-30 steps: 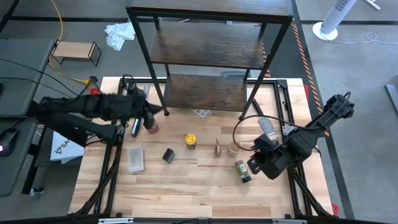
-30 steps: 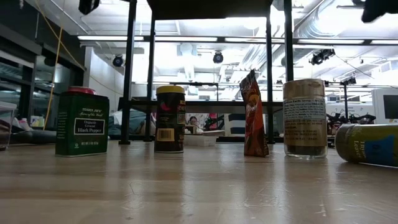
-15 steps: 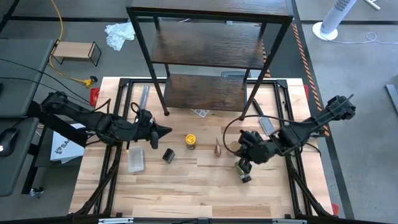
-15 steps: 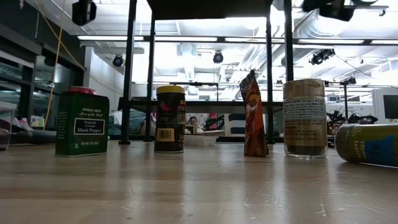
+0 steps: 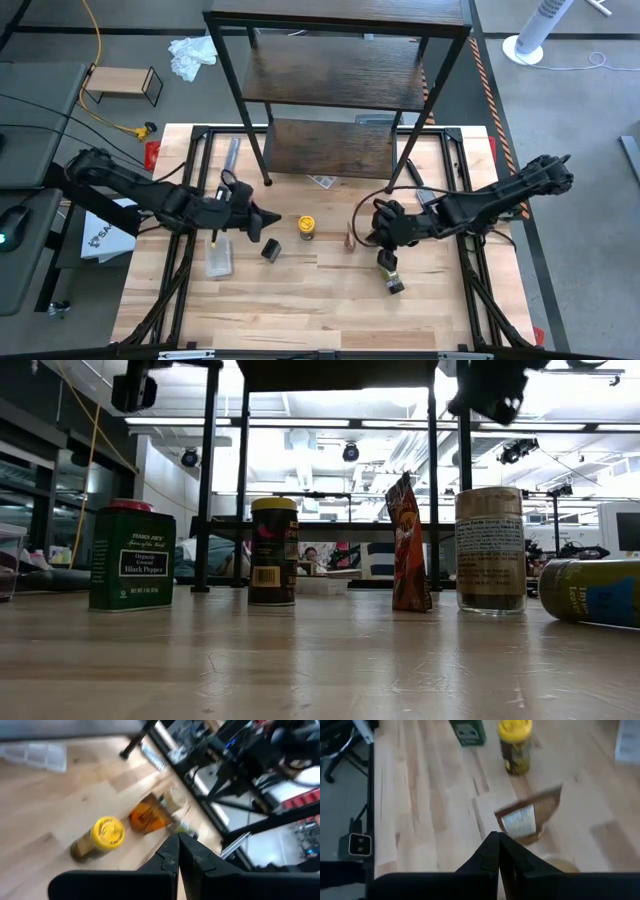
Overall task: Shelf spices
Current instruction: Adjust the black seasoning box, then adjust the yellow seasoning bag
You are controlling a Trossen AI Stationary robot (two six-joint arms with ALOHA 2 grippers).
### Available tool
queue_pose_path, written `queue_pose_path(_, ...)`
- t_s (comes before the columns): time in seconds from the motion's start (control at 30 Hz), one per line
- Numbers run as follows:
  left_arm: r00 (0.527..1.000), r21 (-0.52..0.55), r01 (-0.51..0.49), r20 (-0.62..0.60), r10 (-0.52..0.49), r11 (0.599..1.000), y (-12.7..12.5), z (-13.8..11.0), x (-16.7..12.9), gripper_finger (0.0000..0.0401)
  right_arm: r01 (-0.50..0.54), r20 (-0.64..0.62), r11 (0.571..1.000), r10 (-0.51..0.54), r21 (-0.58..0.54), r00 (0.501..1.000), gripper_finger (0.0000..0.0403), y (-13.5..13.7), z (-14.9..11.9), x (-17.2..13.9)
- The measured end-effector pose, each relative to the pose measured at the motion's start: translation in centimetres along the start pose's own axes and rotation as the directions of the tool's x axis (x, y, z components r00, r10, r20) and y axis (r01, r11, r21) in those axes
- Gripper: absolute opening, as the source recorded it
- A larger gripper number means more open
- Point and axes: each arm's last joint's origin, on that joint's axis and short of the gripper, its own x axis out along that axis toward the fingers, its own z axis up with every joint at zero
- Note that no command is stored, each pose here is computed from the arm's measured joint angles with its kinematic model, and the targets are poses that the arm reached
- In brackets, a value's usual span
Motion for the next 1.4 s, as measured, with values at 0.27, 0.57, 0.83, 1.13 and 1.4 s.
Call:
queue_pose_path(0.27,0.931,0.054,-0.134,-0.336,0.145,0.989,2.1,-2.3,4.2,0.0,-0.08,-0.044,0.981,0.089,0.176,0.995,0.0,0.7,-2.1,1.0)
queue_pose_path(0.57,0.84,0.29,-0.181,-0.451,0.301,0.94,4.2,-4.3,8.2,0.0,-0.224,0.146,0.902,0.182,0.369,0.972,0.0,2.1,-0.6,0.7)
queue_pose_path(0.83,0.793,0.482,-0.156,-0.46,0.4,0.862,4.4,-4.4,8.6,0.0,-0.323,0.38,0.859,0.166,0.398,0.91,0.0,2.8,1.1,0.1)
queue_pose_path(1.13,0.738,0.513,-0.18,-0.494,0.46,0.839,4.5,-4.7,7.7,0.0,-0.323,0.456,0.854,0.116,0.409,0.883,0.0,2.4,1.9,-0.1)
queue_pose_path(1.4,0.897,0.367,-0.151,-0.339,0.283,0.918,2.4,-1.9,5.7,0.0,-0.254,0.388,0.874,0.082,0.415,0.918,0.0,-0.1,6.2,4.0)
